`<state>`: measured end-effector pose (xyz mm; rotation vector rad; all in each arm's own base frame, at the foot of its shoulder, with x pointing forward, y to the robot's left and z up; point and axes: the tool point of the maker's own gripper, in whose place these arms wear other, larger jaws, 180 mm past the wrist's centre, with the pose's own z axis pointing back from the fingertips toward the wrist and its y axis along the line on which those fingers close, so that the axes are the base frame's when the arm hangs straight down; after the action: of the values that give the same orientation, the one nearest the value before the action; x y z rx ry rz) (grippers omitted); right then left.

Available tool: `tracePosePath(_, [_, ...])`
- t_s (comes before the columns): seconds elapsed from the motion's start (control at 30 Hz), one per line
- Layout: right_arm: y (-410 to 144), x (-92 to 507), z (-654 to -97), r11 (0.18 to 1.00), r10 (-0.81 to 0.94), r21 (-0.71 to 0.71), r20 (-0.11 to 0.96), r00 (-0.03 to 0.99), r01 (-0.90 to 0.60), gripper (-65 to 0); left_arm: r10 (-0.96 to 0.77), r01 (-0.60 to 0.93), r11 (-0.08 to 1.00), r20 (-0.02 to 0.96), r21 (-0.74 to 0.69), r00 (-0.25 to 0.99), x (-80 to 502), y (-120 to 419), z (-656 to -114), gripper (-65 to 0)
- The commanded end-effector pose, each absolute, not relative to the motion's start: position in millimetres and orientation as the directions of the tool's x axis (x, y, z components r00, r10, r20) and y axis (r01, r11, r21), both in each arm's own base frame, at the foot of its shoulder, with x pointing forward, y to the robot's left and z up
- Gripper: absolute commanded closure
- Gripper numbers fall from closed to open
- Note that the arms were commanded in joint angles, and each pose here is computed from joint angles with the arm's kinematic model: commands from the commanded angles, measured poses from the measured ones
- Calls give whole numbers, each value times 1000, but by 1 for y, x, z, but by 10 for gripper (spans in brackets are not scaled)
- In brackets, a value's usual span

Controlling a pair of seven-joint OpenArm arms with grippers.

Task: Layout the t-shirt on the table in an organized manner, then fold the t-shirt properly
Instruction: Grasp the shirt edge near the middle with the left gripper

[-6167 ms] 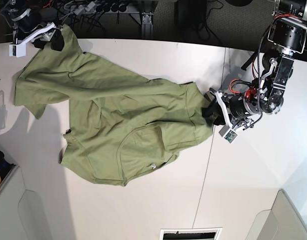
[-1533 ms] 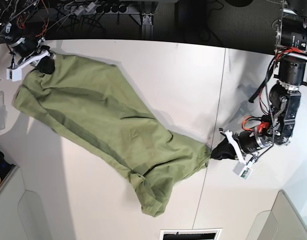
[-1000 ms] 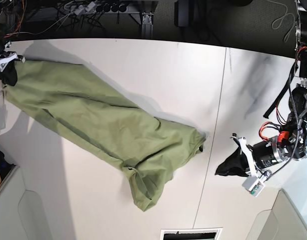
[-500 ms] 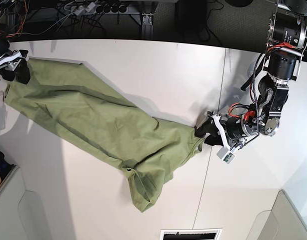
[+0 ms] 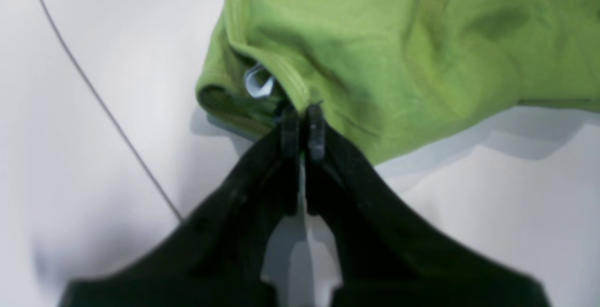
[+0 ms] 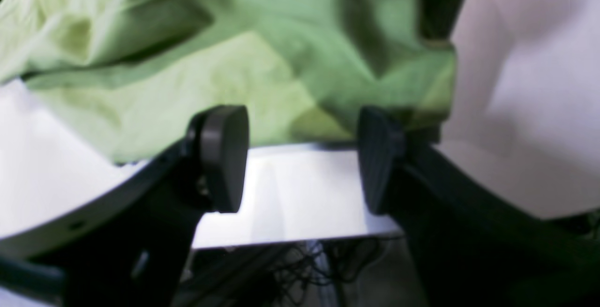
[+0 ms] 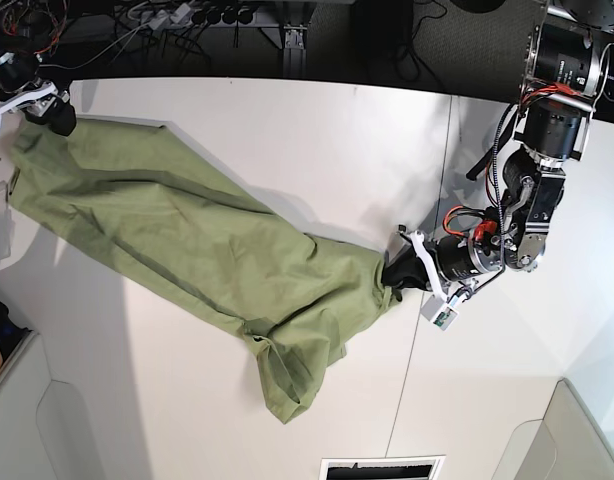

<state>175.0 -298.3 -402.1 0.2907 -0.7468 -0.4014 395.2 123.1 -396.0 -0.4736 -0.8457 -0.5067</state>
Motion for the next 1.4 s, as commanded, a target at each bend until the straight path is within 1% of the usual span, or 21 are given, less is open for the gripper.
tracePosePath(0.0, [-302, 184, -396, 885, -452, 400, 621, 640, 238, -355, -206, 598, 782, 832, -176, 515, 409, 129, -373, 0])
tracePosePath(0.03, [-300, 185, -400, 877, -464, 416, 612, 640, 239, -325, -199, 595, 783, 834, -180, 514, 409, 132, -370, 0])
tracePosePath(0.07, [-298, 188, -402, 870, -476, 431, 605, 639, 239, -268, -193, 591, 785, 832, -187, 519, 409, 135, -368, 0])
tracePosePath(0.17, [-289, 196, -403, 856, -491, 470, 605, 627, 216, -32, -174, 582, 785, 827, -211, 534, 408, 146, -358, 0])
tracePosePath(0.2, [-287, 198, -403, 857, -487, 472, 605, 630, 208, 0, -171, 581, 785, 826, -215, 537, 407, 149, -354, 0])
tracePosePath(0.3, [-281, 200, -399, 855, -479, 484, 601, 640, 185, 0, -164, 590, 777, 835, -219, 526, 405, 156, -339, 0])
tracePosePath(0.43, [-269, 197, -388, 852, -455, 507, 592, 665, 130, 0, -202, 634, 752, 852, -181, 482, 395, 159, -315, 0])
tracePosePath(0.57, [-264, 189, -367, 879, -395, 470, 635, 664, 74, 0, -245, 687, 715, 874, -130, 420, 376, 160, -280, 0])
tracePosePath(0.67, [-276, 191, -343, 911, -354, 408, 697, 624, 61, 0, -232, 686, 725, 918, -58, 322, 379, 170, -237, 0])
tracePosePath(0.8, [-300, 202, -308, 939, -323, 337, 784, 531, 74, 0, -189, 644, 765, 957, 3, 220, 393, 190, -192, 0])
tracePosePath(0.93, [-311, 228, -289, 952, -287, 301, 829, 480, 50, 0, -205, 645, 764, 952, 12, 226, 401, 184, -198, 0])
tracePosePath(1.0, [-313, 244, -287, 961, -262, 275, 839, 477, 44, 0, -219, 654, 756, 942, -2, 255, 408, 171, -217, 0])
tracePosePath(1.1, [-311, 262, -296, 963, -250, 268, 826, 505, 39, 0, -250, 663, 748, 914, -28, 321, 420, 151, -256, 0])
tracePosePath(1.13, [-309, 266, -302, 961, -253, 275, 818, 516, 35, -76, -257, 661, 749, 902, -41, 348, 423, 146, -271, 0])
tracePosePath(1.17, [-307, 270, -307, 957, -263, 287, 810, 525, 37, -165, -261, 658, 751, 890, -56, 374, 426, 142, -285, -17])
tracePosePath(1.2, [-303, 273, -313, 953, -271, 300, 800, 535, 34, -247, -265, 652, 755, 874, -74, 406, 428, 139, -300, -81])
tracePosePath(1.23, [-300, 274, -320, 950, -277, 312, 788, 550, 31, -309, -264, 643, 760, 859, -95, 439, 430, 138, -312, -145])
tracePosePath(1.27, [-298, 273, -325, 947, -279, 319, 776, 565, 30, -337, -262, 635, 764, 844, -114, 468, 430, 138, -321, -201])
tracePosePath(1.3, [-295, 272, -329, 946, -280, 324, 765, 581, 28, -338, -269, 625, 770, 823, -128, 500, 429, 141, -330, -244])
tracePosePath(1.33, [-293, 269, -332, 945, -279, 326, 753, 596, 29, -338, -280, 623, 770, 805, -138, 524, 425, 142, -335, -263])
tracePosePath(1.37, [-293, 268, -333, 945, -277, 326, 746, 606, 30, -338, -286, 619, 771, 788, -149, 546, 422, 146, -337, -264])
